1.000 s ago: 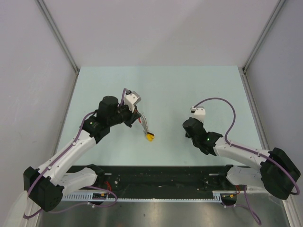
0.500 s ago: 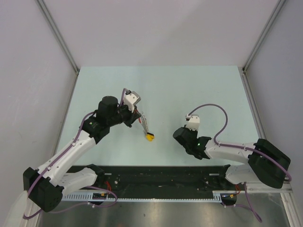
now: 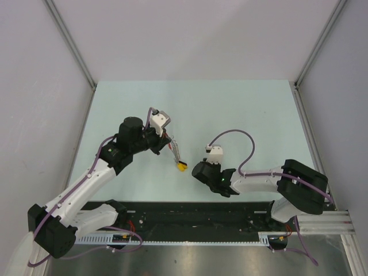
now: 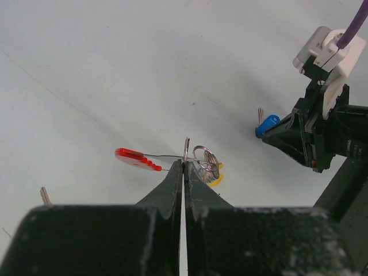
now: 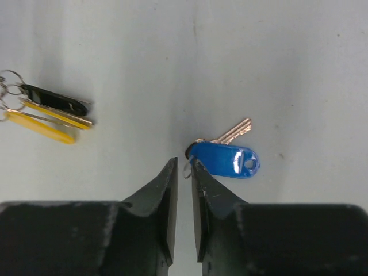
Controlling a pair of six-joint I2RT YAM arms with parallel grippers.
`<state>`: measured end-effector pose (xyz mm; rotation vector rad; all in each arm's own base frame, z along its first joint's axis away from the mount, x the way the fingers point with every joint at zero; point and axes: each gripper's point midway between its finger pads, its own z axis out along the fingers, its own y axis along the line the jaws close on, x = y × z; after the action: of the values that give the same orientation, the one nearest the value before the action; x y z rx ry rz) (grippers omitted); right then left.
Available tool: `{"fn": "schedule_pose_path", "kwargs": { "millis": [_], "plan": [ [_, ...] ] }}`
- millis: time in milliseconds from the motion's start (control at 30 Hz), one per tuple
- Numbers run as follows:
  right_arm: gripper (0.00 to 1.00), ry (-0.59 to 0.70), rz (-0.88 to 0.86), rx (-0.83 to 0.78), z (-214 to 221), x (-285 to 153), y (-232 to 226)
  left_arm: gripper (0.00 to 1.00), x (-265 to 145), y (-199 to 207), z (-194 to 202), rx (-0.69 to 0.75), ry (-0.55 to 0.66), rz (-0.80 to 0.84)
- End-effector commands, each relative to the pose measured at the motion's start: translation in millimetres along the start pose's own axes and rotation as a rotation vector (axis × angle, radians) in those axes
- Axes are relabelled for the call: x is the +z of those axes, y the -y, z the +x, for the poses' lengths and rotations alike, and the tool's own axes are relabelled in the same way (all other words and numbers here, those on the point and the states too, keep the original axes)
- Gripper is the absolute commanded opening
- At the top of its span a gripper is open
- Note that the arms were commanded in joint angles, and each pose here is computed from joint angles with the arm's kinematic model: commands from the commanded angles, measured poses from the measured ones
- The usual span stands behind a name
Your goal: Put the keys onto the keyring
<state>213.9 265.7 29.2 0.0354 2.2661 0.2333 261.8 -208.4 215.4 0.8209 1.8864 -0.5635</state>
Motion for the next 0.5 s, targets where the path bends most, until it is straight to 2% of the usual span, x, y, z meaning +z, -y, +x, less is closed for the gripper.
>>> {"fn": "schedule_pose_path", "kwargs": {
  "millis": [0,100,167,367,467],
  "plan": [
    [0.29,0.057,-0.058,0.044,-26.5,-6.4,-24.6,0.01,-11.4,-1.7,-34.9,0.039,0.101,-0.011],
    [0.43,0.059,-0.094,0.037,-39.1,-18.6,-26.9,0.0,-11.4,-1.7,-34.9,0.039,0.101,-0.011],
    [0.46,0.042,-0.13,0.016,-47.5,-26.8,-25.5,0.0,-11.5,-1.7,-34.9,0.039,0.101,-0.009],
    [0.47,-0.02,-0.211,-0.166,-61.8,-40.6,-4.4,0.01,-11.4,-1.7,-34.9,0.039,0.101,-0.011],
    [0.48,-0.133,-0.226,-0.129,-56.1,-29.4,20.4,0.0,-12.3,-1.7,-35.6,0.038,0.104,-0.011]
  ]
}}
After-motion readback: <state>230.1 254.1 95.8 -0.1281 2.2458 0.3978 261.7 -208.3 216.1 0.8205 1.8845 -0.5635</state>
